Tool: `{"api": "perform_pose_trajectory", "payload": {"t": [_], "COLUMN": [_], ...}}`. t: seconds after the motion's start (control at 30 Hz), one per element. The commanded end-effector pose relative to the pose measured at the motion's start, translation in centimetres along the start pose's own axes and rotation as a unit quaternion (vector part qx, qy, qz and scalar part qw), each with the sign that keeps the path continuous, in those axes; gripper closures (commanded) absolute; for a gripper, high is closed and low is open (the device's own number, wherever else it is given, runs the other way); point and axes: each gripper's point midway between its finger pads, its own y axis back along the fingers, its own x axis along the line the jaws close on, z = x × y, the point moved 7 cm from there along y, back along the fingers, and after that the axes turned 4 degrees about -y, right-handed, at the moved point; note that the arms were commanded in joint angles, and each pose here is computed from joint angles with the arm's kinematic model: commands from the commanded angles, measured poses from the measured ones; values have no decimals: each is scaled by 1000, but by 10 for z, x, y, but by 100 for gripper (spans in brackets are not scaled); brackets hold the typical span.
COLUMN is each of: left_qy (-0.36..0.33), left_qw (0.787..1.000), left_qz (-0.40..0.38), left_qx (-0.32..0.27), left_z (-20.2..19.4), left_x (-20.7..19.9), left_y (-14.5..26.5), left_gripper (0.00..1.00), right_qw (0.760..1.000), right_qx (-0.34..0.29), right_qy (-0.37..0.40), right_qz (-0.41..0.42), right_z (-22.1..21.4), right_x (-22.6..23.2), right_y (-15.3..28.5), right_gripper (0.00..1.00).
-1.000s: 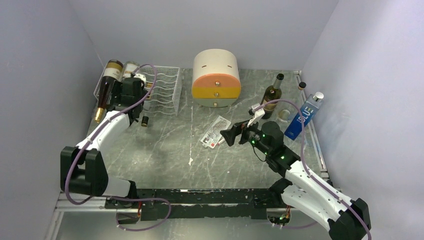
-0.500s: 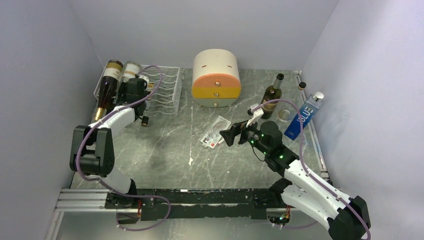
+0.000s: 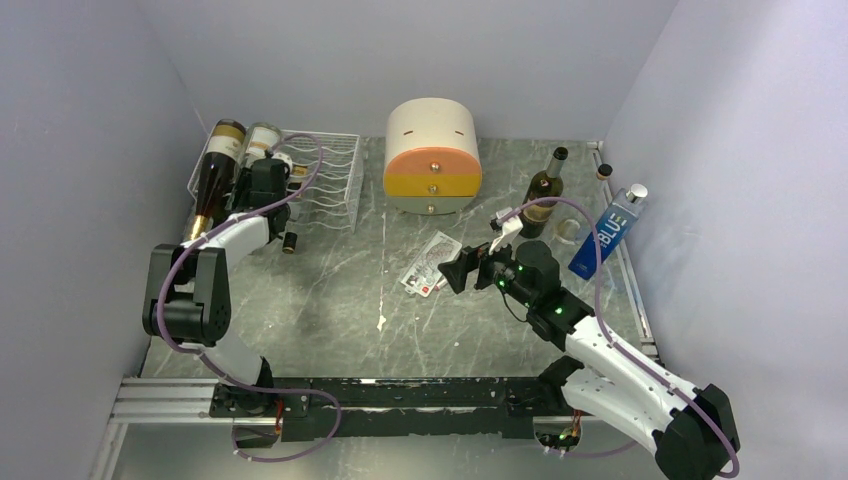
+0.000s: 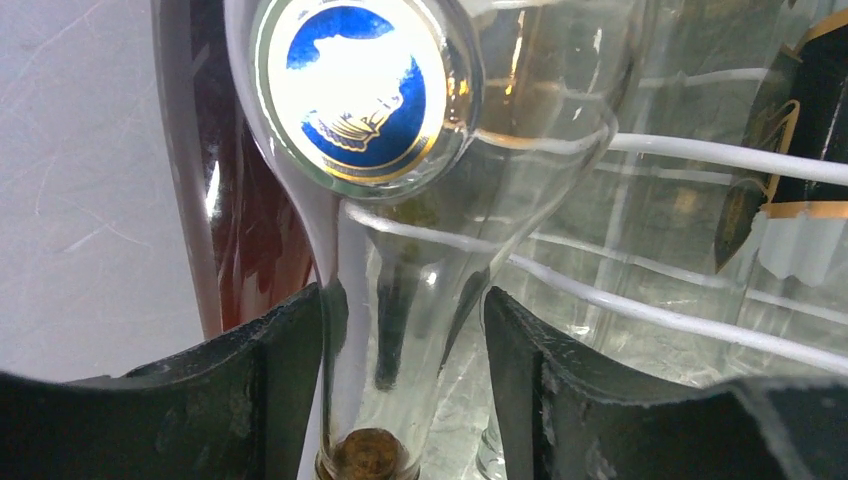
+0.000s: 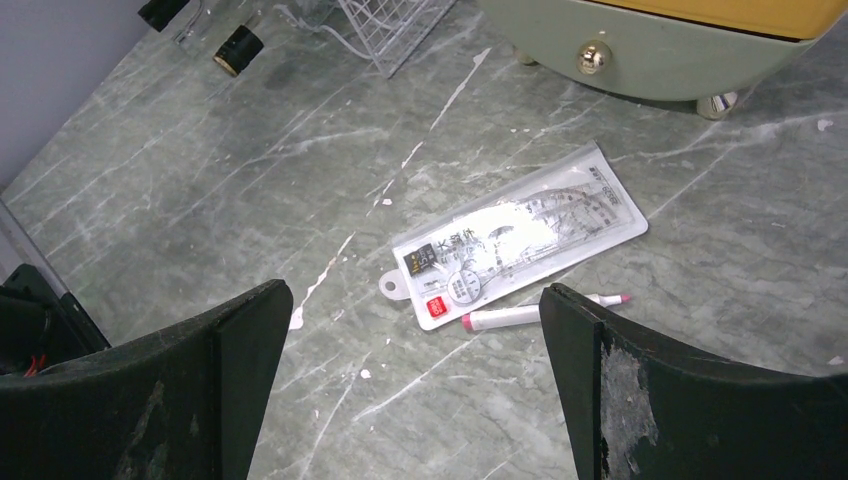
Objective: Take the wine bottle off the wine rack
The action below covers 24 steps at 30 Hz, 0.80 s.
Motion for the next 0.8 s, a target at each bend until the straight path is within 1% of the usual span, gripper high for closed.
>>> {"api": "perform_pose_trajectory", "payload": {"t": [0.0,0.13,0.2,0.23,0.27,0.3,0.33,0.37,0.5,0.6,0.67,0.77], "left_qy": [29,35,42,44,49,53,57,62,95,127,149,188], "left_qw": [1000,999,999,999,998,998,998,998,995,990,986,975], "left_qz": [-5,-7,-14,-18,-20,-20,-21,-24,-42,-60,-77,-120], "left_qx": [-12,-16,-15,-16,-16,-16,-13,-9,-2,0,5,2], "left_z": [7,9,10,10,11,11,10,9,12,20,25,32], "left_x": [1,3,4,4,4,5,6,7,11,17,20,21], "left_y": [-4,-2,0,2,3,5,7,9,20,31,38,51], "left_gripper": [39,49,52,55,61,70,76,79,87,89,93,93], "right_qw": [1000,1000,1000,1000,1000,1000,1000,1000,1000,1000,1000,1000], "right_qx": [-21,-18,-17,-17,-18,-19,-20,-21,-23,-22,-22,-23], "right_qy": [9,10,9,8,8,8,7,7,4,1,-2,-9], "right_qz": [0,-4,-7,-8,-8,-8,-9,-9,-12,-13,-13,-11], "right_z": [13,15,15,16,16,17,17,18,19,18,18,19], "right_x": [4,4,3,3,3,4,4,4,4,4,4,5], "right_y": [2,1,1,1,2,2,3,4,6,7,7,7], "right_gripper": [0,0,0,0,0,0,0,0,0,0,0,0]}}
